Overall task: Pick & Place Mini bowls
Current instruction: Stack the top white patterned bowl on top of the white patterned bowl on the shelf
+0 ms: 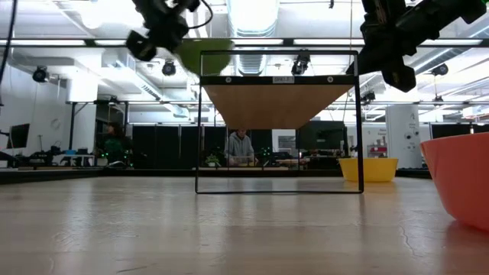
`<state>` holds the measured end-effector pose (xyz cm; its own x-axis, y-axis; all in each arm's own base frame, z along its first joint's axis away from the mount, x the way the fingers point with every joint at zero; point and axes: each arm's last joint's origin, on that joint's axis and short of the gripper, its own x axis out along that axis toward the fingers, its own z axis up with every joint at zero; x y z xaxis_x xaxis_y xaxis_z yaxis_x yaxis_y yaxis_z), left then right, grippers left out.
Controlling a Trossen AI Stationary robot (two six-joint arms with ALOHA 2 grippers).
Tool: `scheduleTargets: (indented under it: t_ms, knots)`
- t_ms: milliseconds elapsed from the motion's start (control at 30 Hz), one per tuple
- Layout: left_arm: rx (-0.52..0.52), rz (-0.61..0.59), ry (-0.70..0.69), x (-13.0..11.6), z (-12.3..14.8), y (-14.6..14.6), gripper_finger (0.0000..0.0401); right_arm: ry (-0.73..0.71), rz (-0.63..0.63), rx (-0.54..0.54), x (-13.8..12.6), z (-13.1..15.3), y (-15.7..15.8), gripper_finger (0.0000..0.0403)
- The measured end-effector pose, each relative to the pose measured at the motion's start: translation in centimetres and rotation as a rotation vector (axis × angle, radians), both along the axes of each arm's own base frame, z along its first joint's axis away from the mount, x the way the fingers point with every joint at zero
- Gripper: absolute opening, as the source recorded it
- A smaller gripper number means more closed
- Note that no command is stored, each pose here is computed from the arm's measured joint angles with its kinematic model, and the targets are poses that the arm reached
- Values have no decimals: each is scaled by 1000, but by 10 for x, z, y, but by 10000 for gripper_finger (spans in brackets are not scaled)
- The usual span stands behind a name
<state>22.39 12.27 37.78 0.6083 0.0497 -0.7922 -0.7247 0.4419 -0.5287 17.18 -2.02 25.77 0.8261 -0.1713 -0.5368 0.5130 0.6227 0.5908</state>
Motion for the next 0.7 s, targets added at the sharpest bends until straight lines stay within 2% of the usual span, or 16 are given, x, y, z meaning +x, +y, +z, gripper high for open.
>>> scheduleTargets:
  t_ms: [267,433,567,700]
  knots:
    - [56,94,-78,31,26,66,0,3,18,-12,0,0,0,9]
    - [78,135,-116,55,30,105,0,7,23,-21,0,0,0,9]
    - [83,120,-147,77,30,123,0,9,31,-33,0,0,0,9]
    - [41,67,-179,98,27,130,0,11,33,-36,0,0,0,9]
